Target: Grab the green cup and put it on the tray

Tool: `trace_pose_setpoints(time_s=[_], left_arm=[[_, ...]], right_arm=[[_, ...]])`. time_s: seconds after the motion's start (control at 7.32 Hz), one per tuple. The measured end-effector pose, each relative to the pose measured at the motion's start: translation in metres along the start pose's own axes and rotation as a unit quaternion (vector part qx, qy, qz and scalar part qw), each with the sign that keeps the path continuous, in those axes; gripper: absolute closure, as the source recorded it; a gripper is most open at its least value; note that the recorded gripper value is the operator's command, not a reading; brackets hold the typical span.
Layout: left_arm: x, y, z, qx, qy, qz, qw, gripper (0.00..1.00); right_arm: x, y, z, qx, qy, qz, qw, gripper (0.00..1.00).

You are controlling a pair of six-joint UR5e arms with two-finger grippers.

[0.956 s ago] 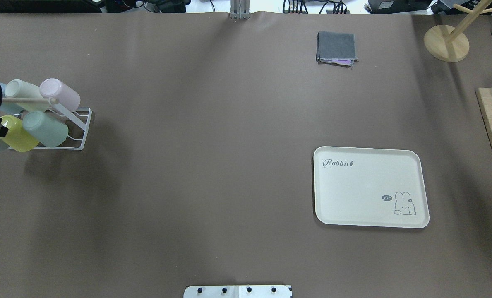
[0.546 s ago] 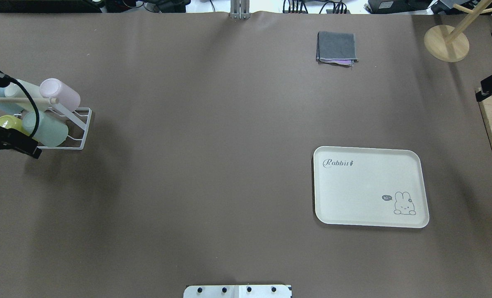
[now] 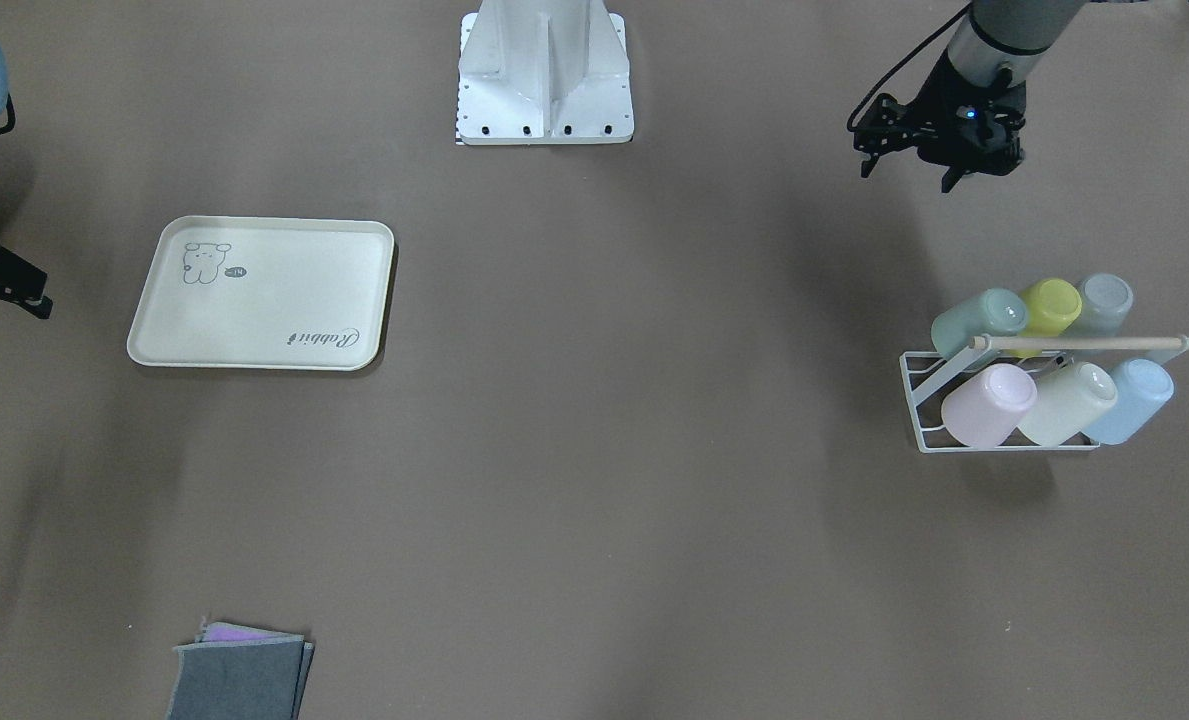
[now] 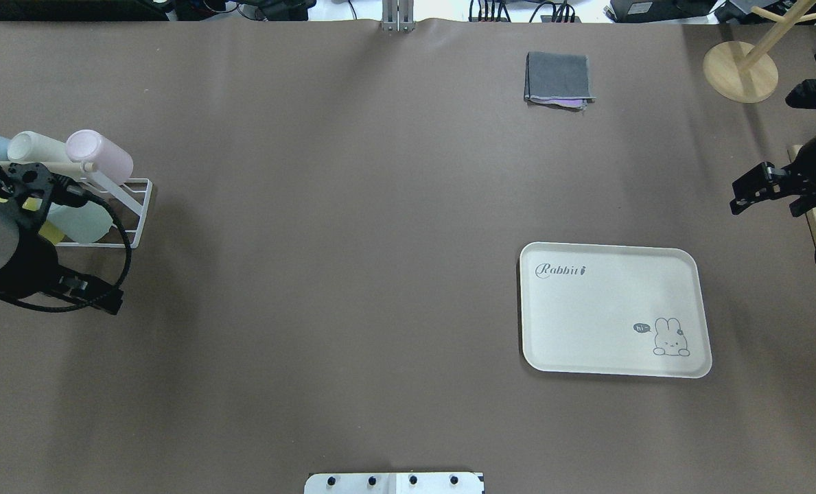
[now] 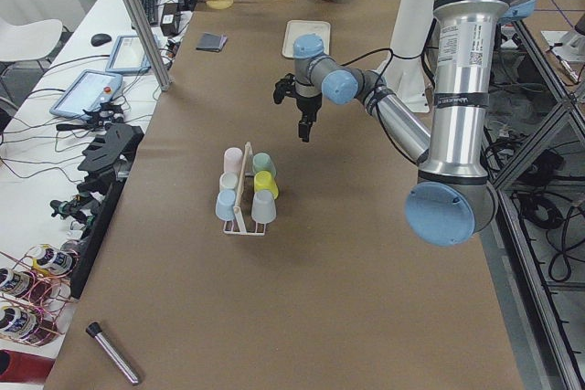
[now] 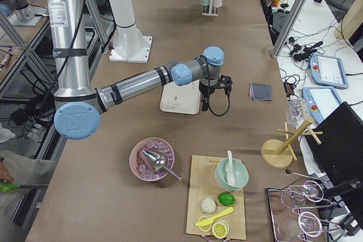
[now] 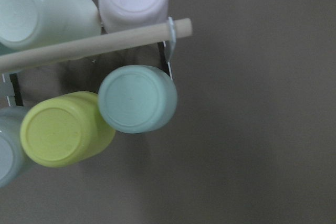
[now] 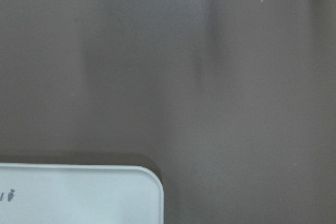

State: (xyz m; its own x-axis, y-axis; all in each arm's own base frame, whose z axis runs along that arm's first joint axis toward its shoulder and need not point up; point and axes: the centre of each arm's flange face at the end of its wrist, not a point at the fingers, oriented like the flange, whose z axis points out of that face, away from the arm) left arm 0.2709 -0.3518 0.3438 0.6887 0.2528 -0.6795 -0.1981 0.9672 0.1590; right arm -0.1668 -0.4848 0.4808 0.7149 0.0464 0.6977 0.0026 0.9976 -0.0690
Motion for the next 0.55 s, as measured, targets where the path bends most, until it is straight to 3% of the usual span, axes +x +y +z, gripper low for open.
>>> trace_pose_setpoints(time_s=[0.55], left_arm=[[0.047,0.032,0.037,0.003,-0.036,-0.011,0.9993,0.02]], right_arm=[[-0.004,0.036,0.055,-0.056,0.022,-0.004,0.9982,0.05]])
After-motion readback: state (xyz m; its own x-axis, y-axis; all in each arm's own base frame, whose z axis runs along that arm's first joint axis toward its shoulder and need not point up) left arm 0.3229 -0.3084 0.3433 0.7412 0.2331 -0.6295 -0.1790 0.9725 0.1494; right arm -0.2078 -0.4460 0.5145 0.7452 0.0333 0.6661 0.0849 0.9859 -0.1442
